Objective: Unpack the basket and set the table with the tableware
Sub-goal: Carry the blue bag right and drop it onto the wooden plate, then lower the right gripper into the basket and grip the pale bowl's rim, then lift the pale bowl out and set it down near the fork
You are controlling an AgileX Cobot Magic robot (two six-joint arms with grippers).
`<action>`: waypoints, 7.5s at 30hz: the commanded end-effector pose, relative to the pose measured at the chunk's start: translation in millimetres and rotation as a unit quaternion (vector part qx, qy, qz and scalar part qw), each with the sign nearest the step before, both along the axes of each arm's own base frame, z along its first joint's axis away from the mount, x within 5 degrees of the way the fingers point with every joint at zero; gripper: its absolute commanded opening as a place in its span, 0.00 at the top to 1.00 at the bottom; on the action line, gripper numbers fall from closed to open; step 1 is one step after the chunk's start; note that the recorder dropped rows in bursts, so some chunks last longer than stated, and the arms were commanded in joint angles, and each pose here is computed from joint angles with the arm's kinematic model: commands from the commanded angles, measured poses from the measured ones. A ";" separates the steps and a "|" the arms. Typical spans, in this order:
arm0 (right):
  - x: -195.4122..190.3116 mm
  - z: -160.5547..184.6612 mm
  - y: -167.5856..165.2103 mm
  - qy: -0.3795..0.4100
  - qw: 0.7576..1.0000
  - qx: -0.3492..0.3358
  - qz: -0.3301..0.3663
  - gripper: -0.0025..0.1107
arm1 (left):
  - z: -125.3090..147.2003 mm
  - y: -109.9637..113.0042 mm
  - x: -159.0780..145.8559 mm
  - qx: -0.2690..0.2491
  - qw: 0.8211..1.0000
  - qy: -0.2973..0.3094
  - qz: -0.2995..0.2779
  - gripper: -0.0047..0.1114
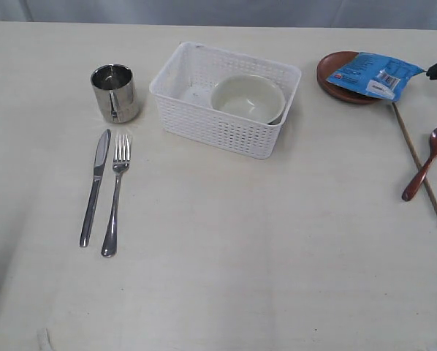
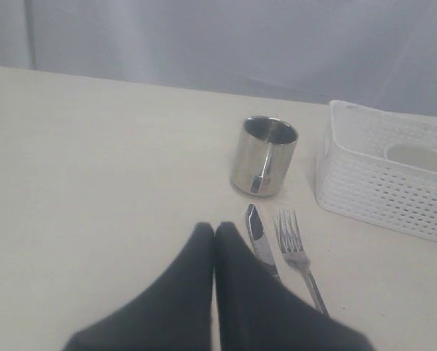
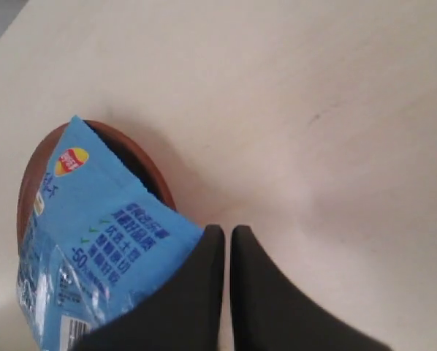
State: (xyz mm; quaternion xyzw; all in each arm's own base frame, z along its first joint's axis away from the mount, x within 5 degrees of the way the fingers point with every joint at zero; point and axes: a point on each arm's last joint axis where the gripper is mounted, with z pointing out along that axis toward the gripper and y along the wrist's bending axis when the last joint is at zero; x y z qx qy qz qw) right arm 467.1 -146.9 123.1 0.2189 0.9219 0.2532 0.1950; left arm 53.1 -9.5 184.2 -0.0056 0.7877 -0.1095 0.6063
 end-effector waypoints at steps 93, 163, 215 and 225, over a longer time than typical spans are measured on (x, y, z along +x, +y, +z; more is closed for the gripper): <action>-55.1 41.0 426.8 0.057 0.893 -0.383 0.228 0.98 | 0.2 0.1 0.1 -0.001 1.000 -0.006 0.001 0.96; -274.7 48.9 498.9 -0.029 0.716 -0.370 0.592 0.98 | 0.2 0.1 0.1 -0.001 1.000 -0.006 0.001 0.96; -268.0 56.5 495.6 -0.048 0.718 -0.394 0.571 0.61 | 0.2 -0.1 0.1 -0.004 1.000 -0.005 0.000 0.96; -269.7 161.4 456.7 -0.152 0.732 -0.409 0.524 0.60 | 0.2 -0.1 0.1 -0.004 1.000 -0.005 0.000 0.96</action>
